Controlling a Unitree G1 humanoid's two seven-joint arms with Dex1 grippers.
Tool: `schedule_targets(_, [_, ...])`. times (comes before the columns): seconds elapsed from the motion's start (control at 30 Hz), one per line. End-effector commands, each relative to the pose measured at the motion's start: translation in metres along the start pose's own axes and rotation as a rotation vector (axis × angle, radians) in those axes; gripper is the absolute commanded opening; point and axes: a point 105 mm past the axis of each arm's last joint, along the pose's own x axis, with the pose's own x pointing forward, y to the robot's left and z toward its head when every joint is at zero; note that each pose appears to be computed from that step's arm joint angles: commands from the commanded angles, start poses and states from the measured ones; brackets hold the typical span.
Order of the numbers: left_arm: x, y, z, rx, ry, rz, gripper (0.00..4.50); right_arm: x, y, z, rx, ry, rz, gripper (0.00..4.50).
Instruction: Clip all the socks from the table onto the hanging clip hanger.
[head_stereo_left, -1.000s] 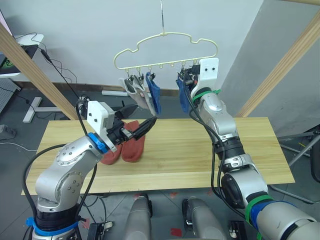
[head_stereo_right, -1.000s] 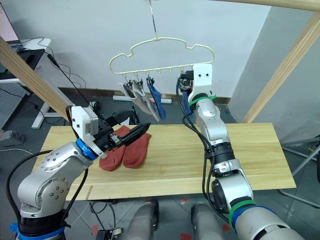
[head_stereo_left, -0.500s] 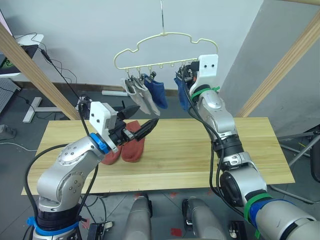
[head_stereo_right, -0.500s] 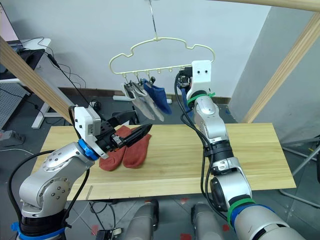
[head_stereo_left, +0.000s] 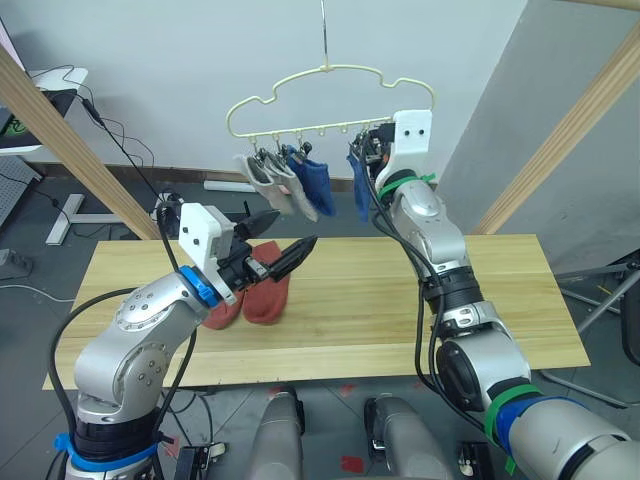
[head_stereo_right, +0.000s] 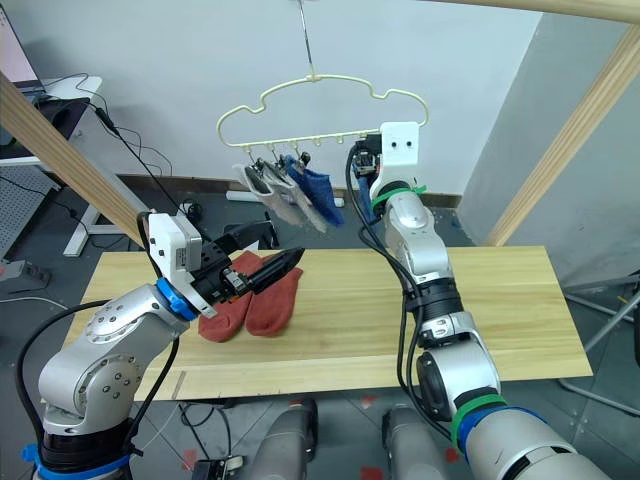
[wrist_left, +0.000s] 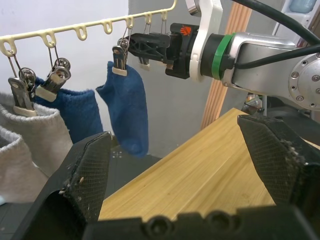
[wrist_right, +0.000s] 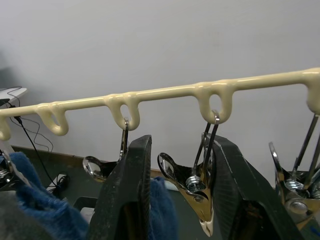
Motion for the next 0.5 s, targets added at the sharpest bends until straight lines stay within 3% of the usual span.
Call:
schedule_targets(0.03, [0.001,-0.007,0.009,0.031,-0.031,-0.025,4.50,0.002,0.002,0.021,0.023,-0.069,0.007,1.64])
schedule_targets(0.3, [0.003,-0.005,-0.001,0.008,0.008,-0.005,4.50,-0.002,-0.010,0.015,0.047,-0.042,-0.003,0.01])
schedule_targets(0.43, [0.003,0.007,-0.031,0.012,0.133,0.061,4.50,-0.008,-0.025,0.010,0.070,0.000,0.010,0.01])
schedule_targets(0.5, [0.002,0.022,-0.056,0.038,0.234,0.137,4.50,-0.012,-0.030,0.008,0.077,0.035,0.044,0.01])
